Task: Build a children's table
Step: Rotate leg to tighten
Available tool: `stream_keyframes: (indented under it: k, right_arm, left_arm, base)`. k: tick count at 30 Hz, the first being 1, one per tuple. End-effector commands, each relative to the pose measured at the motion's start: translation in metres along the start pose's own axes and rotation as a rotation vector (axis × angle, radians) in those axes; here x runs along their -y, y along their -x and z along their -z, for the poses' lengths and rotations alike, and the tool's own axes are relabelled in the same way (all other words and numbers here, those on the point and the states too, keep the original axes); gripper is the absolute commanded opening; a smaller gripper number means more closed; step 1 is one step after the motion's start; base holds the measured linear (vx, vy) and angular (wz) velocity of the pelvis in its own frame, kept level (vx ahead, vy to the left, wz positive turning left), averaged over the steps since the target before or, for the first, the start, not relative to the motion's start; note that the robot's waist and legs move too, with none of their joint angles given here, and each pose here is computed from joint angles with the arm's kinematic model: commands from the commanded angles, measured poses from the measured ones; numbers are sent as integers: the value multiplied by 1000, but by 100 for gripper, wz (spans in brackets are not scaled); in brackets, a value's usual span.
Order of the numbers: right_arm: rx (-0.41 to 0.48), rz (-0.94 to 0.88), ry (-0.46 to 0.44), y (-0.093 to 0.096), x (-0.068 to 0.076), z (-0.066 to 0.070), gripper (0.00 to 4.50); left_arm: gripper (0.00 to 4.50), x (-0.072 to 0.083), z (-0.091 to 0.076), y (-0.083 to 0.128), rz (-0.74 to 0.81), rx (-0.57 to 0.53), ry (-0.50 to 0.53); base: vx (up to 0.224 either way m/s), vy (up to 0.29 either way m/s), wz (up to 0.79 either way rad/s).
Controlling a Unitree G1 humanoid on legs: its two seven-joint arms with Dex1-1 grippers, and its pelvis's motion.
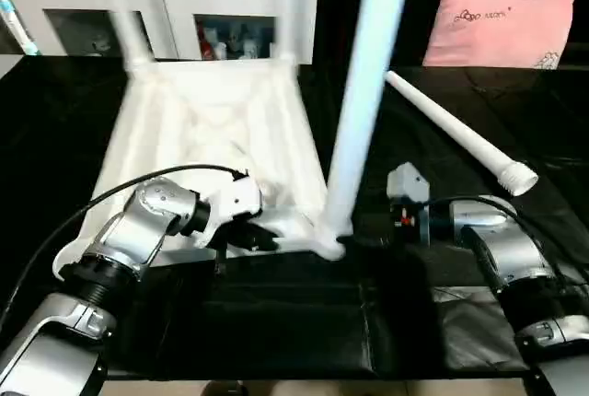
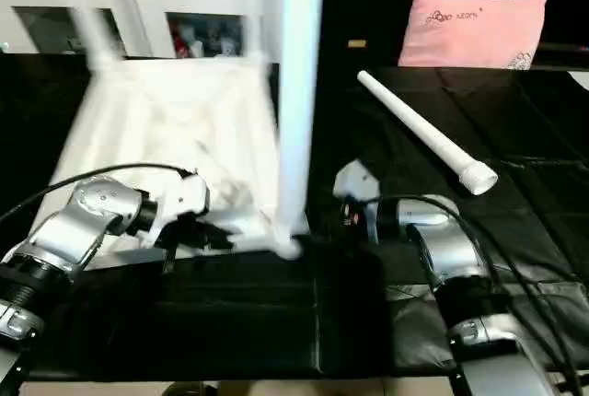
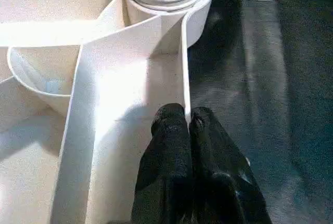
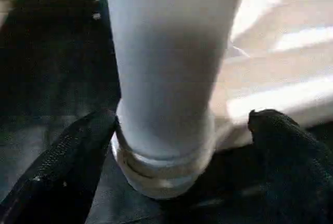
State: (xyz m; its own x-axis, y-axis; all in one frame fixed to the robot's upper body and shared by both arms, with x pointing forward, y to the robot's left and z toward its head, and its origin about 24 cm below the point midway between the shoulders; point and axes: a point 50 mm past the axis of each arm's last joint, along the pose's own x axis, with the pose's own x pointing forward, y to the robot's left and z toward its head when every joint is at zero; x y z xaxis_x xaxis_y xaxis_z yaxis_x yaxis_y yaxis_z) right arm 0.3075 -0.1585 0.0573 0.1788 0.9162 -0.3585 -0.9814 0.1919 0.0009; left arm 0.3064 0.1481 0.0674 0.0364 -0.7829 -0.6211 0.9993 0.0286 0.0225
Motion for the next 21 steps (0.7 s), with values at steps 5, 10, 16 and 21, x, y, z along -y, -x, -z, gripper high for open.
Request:
stream_keyframes:
  k: [5, 10, 16, 21]
  right_arm:
    - [-19, -85, 28, -3, 0, -7, 415]
    - [-23, -113, 19, -3, 1, -7, 382]
    - [-31, -128, 20, -3, 0, -5, 322]
    - [-29, -130, 21, -4, 1, -5, 290]
  left_arm:
    - [0, 2, -9, -3, 98, -30, -81]
    - [0, 2, -8, -2, 115, -41, -97]
    - [0, 1, -7, -1, 114, -48, -99]
    - [0, 1, -6, 0, 112, -51, -99]
  base:
    - [0, 0, 0]
    - [0, 0, 0]
    - [0, 0, 0]
    - [0, 0, 0]
